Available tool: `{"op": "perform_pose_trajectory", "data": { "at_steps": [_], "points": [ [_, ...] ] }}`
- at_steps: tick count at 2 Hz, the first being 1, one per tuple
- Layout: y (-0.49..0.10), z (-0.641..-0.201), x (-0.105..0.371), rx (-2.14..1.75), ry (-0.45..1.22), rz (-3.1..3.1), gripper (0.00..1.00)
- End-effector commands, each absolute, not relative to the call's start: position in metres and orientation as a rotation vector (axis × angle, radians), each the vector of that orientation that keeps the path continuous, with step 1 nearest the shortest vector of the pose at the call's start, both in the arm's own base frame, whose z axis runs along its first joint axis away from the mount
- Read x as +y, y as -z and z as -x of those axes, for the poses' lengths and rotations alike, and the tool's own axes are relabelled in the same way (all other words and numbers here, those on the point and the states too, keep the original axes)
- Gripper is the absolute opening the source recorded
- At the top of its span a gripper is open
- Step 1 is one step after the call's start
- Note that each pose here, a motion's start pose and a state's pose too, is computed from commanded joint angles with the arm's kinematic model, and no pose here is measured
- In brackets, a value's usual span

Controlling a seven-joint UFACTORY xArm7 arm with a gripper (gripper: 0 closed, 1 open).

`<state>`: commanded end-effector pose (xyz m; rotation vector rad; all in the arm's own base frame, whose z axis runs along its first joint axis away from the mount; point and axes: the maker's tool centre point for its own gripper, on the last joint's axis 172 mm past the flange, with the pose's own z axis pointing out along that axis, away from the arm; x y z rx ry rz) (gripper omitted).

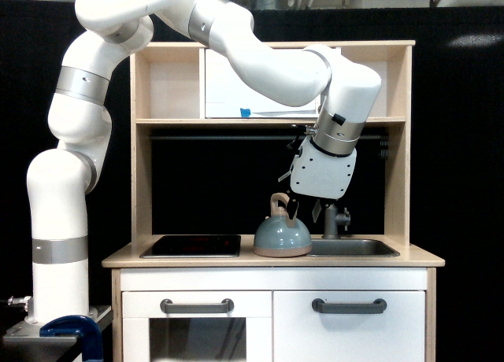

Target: Place the teapot on the stove

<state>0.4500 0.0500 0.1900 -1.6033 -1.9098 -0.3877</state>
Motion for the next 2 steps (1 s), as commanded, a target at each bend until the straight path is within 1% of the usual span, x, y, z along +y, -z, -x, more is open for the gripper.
{"op": "perform_pose_trajectory", "data": {
  "at_steps": [1,2],
  "points": [
    [-0.194,-0.448,0.053,-1.892,0.416,1.641,1.0],
    [-0.194,-0.45,0.055,-1.902,0.411,1.658,1.0]
  ]
}}
